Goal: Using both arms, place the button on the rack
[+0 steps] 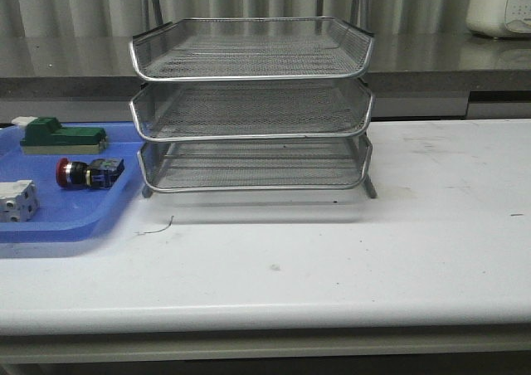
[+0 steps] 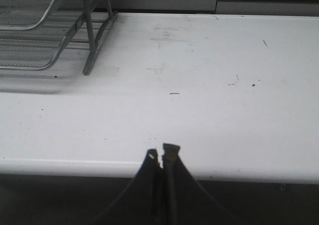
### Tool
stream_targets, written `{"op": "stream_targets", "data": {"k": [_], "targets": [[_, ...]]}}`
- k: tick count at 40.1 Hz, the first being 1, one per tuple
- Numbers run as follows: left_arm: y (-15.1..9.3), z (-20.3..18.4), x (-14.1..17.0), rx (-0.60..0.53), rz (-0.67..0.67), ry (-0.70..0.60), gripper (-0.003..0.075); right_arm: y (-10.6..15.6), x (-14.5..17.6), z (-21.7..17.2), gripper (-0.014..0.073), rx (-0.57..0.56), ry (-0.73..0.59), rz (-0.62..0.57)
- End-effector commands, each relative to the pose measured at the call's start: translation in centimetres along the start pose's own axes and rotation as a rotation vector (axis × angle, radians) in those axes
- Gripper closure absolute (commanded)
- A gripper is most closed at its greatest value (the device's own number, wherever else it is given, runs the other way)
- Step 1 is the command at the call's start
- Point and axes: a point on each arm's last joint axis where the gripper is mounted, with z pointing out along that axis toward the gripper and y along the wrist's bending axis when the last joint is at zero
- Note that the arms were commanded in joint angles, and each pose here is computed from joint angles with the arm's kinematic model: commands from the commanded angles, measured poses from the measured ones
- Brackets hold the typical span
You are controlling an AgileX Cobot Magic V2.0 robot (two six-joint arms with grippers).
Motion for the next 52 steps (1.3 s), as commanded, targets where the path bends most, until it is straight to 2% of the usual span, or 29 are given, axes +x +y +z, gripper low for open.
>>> {"op": "stream_targets", "data": {"k": [1, 25, 45, 47, 52], "targets": [[0.1, -0.1, -0.5, -0.019, -0.016, -0.092, 0.0739, 0.0, -1.0, -0.2, 0.0655, 0.007, -0.106, -0.014], [0.1, -0.1, -0.5, -0.019, -0.016, -0.092, 0.0739, -0.1, -1.0, -0.2, 0.0655, 0.007, -0.105, -0.015], [0.2, -0.2, -0.6, -0.021, -0.016, -0.101, 0.0739, -0.1, -2.2, -0.4, 0.0655, 0.012, -0.242, -0.009], [0.2, -0.2, -0.8, -0.025, -0.016, -0.119, 0.0739, -0.1, -2.4, -0.5, 0.0655, 0.013, -0.259, -0.009], [0.5, -0.5, -2.3, -0.058, -0.032, -0.279, 0.0739, -0.1, -3.2, -0.8, 0.0655, 0.012, -0.297, -0.007]]}}
